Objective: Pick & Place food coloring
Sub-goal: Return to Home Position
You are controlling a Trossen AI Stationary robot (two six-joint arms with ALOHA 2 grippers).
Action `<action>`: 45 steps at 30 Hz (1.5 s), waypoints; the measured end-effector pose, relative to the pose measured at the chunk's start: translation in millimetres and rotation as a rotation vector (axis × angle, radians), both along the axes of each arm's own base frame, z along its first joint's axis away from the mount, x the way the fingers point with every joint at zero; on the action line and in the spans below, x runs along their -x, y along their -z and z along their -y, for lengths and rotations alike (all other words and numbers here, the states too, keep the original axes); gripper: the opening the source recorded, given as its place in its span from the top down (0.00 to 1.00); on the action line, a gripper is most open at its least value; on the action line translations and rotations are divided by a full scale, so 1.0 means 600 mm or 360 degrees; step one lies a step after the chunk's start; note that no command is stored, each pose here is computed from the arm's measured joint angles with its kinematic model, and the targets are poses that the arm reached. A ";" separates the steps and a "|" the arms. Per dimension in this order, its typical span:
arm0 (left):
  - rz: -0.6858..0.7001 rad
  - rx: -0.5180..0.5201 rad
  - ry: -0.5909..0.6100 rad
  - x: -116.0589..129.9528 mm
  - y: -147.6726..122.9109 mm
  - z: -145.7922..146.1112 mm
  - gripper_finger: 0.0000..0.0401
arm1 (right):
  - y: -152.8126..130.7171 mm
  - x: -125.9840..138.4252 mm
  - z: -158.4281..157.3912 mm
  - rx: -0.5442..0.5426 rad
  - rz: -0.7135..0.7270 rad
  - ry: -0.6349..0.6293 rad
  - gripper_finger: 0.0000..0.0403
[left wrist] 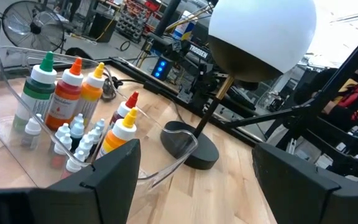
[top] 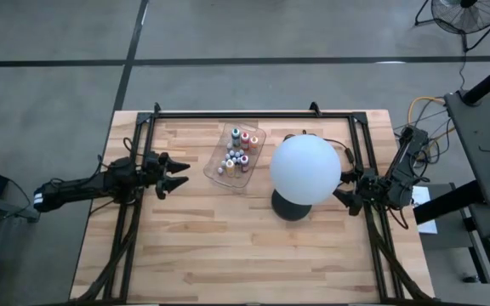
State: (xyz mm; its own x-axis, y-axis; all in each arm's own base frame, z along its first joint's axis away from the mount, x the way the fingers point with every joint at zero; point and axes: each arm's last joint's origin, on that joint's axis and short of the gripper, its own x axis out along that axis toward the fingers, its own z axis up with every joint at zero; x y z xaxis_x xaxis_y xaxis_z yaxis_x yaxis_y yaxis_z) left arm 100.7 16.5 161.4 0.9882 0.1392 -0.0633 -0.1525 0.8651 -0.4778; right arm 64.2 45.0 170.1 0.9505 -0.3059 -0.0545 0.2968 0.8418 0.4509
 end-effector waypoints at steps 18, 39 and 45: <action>0.0006 -0.0001 0.0001 0.000 -0.001 0.000 0.30 | 0.000 0.000 0.000 -0.0002 0.0000 -0.0005 0.14; 0.0009 -0.0001 0.0001 0.000 -0.001 0.000 0.30 | 0.000 0.000 0.000 -0.0002 0.0000 -0.0005 0.13; 0.0010 -0.0001 0.0001 0.000 -0.001 0.000 0.30 | 0.000 0.000 0.000 -0.0002 0.0000 -0.0005 0.14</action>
State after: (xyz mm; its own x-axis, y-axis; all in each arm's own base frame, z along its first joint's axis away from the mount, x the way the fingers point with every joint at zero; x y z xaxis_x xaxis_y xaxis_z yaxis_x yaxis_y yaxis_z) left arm 100.8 16.5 162.1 0.9887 0.1385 -0.0574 -0.1490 0.8655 -0.4782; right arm 64.2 45.1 170.0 0.9514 -0.3029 -0.0547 0.2942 0.8422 0.4518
